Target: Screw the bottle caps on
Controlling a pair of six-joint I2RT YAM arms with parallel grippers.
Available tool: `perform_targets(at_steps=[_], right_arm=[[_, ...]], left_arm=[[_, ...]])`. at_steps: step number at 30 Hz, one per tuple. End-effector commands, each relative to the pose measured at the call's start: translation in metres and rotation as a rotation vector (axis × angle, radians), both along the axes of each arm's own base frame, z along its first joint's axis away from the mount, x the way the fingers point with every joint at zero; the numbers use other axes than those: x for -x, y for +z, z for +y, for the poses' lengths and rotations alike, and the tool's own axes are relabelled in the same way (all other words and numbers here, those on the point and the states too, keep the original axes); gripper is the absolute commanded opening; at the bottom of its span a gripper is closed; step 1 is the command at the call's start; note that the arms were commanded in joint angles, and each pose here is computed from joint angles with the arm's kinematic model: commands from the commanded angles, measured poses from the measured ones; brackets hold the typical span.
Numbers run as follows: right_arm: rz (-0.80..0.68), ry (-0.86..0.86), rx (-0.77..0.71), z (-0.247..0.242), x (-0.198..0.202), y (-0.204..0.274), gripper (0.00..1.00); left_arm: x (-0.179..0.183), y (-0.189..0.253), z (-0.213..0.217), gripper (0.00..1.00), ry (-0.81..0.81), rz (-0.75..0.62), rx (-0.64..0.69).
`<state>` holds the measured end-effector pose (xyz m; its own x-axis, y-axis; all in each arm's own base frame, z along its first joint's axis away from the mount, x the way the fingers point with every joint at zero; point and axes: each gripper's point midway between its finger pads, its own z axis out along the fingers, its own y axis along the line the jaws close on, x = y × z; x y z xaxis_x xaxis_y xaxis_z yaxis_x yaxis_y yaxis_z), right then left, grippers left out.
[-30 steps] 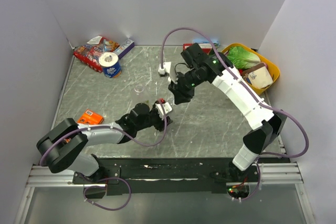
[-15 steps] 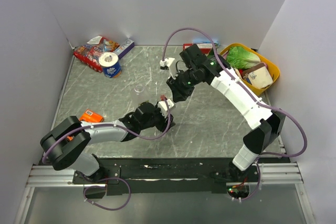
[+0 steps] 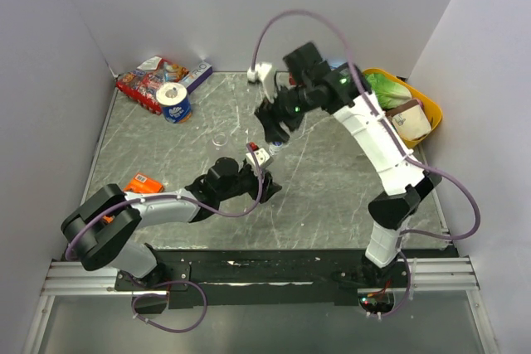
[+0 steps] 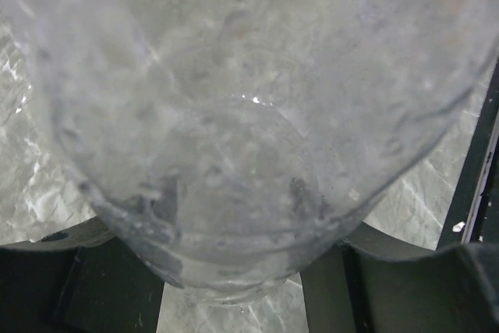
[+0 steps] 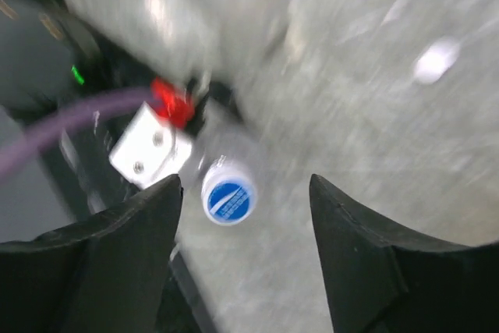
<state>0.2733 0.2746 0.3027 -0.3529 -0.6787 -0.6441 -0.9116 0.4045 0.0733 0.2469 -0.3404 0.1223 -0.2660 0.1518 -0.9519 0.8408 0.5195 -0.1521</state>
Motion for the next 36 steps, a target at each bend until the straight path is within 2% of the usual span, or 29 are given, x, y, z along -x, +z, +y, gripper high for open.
perform_targets(at_steps=[1,3,4,7,8,10,11,13,15,22,28,36], right_arm=[[-0.007,0.07,-0.037,-0.014,0.031,0.045,0.77],[-0.006,0.067,-0.031,-0.022,0.039,0.046,0.79],[0.032,0.071,0.0,-0.026,0.043,0.031,0.8],[0.003,0.173,0.007,-0.039,0.061,0.025,0.79],[-0.116,0.287,-0.009,-0.044,0.067,0.036,0.75],[-0.182,0.43,-0.014,-0.047,0.077,0.02,0.72],[-0.383,0.518,-0.048,-0.047,0.077,0.04,0.72],[-0.457,0.608,-0.008,-0.047,0.083,0.019,0.71],[-0.56,0.702,0.005,-0.046,0.088,0.021,0.69],[-0.567,0.855,-0.02,-0.03,0.108,0.01,0.67],[-0.609,0.971,-0.005,-0.019,0.117,-0.006,0.67],[-0.593,1.024,0.018,-0.012,0.115,-0.018,0.66]], left_arm=[[0.009,0.014,-0.004,0.01,-0.06,-0.043,0.068],[0.012,0.011,-0.003,0.01,-0.074,-0.042,0.062],[0.012,0.01,-0.002,0.01,-0.077,-0.046,0.059],[0.018,0.011,-0.003,0.01,-0.126,-0.072,0.048],[0.022,0.012,-0.003,0.01,-0.155,-0.086,0.047],[0.027,0.012,-0.002,0.01,-0.19,-0.114,0.031],[0.03,0.012,-0.003,0.01,-0.228,-0.156,0.015],[0.031,0.009,0.0,0.01,-0.265,-0.213,-0.024],[0.033,0.006,0.002,0.01,-0.298,-0.254,-0.047],[0.034,0.001,0.008,0.01,-0.369,-0.392,-0.126],[0.034,0.004,0.006,0.01,-0.388,-0.421,-0.129],[0.033,0.005,0.006,0.01,-0.396,-0.452,-0.142]])
